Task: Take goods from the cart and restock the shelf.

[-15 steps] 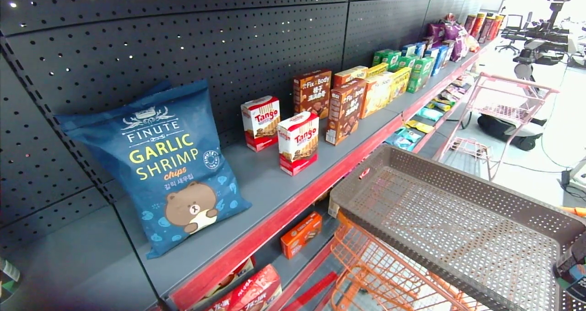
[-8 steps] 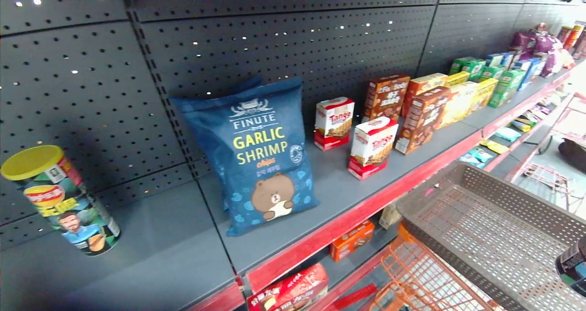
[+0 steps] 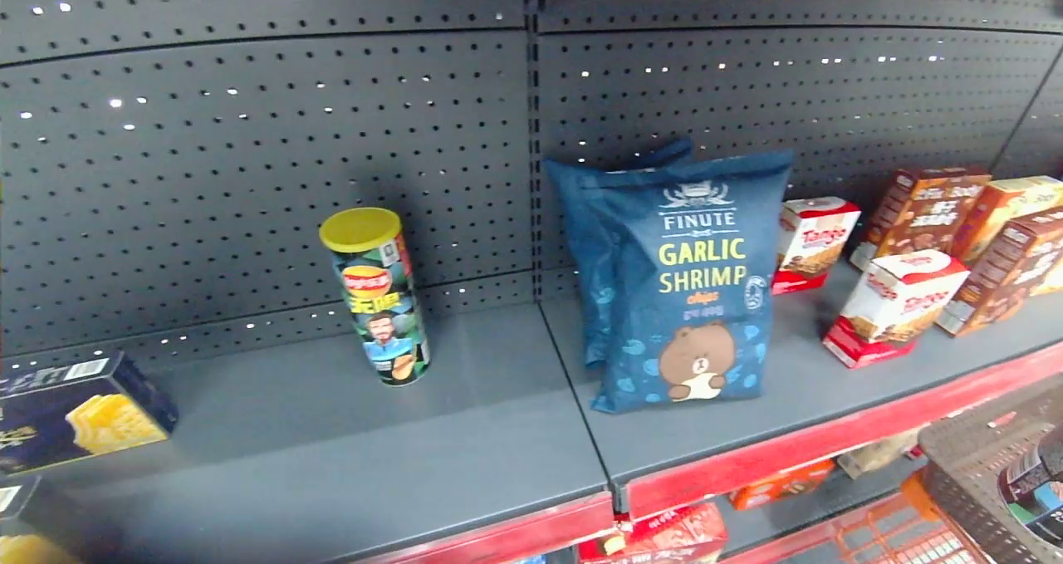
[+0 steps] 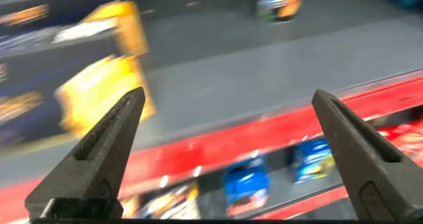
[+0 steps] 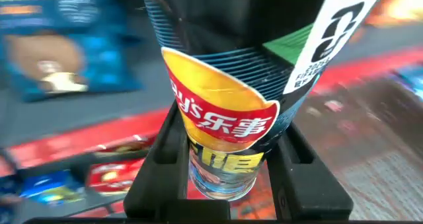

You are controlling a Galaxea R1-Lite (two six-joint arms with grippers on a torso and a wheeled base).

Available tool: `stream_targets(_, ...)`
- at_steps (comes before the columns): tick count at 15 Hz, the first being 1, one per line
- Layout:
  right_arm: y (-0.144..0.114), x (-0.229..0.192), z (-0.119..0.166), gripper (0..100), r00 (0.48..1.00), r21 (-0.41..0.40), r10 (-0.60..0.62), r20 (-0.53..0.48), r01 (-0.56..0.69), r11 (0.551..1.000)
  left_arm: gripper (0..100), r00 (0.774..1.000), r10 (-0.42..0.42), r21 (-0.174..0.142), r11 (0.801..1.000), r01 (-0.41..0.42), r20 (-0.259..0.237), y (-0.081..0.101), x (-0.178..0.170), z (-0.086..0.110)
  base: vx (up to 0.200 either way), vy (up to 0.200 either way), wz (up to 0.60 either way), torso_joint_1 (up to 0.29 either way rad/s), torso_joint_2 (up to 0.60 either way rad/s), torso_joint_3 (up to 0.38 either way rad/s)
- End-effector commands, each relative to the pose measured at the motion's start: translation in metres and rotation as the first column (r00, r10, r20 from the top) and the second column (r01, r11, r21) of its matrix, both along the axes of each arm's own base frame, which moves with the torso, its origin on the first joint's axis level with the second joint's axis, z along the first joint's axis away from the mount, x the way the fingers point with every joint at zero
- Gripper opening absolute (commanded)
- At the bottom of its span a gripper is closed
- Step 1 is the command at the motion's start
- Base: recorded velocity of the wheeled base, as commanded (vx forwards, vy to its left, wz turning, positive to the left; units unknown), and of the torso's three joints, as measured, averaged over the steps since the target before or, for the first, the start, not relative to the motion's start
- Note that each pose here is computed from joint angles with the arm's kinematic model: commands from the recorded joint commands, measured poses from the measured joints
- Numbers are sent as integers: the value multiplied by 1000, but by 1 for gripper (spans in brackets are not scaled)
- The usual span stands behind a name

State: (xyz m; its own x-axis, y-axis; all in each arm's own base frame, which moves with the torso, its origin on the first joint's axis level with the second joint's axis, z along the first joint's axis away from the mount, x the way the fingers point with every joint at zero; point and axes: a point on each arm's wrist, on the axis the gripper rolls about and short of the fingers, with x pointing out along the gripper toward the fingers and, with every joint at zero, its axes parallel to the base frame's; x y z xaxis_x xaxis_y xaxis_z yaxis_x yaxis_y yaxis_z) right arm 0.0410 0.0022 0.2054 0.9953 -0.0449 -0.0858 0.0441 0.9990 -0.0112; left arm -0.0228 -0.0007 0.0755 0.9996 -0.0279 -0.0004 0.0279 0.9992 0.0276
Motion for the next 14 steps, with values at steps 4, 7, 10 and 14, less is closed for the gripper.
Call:
stream_targets(4,0,-4,-5,0,1000,9,5,5,-5,1000,100,1000,0,0,1000,0,0,0,0,0,0,0,450,3,-1,4)
stream_targets(7,1,-9,-3,0,994,51,101,50,-104,993,100,1000,0,0,1000,0,0,0,0,0,0,0,0,0,0,0)
stream_targets(10,1,-16,-4,0,980,55,172,100,-178,982,100,1000,0,0,1000,0,0,0,0,0,0,0,0,0,0,0)
stream_targets(14,-1,-24,5,0,978,63,137,155,-148,987,100,1000,0,0,1000,0,0,0,0,0,0,0,0,0,0,0)
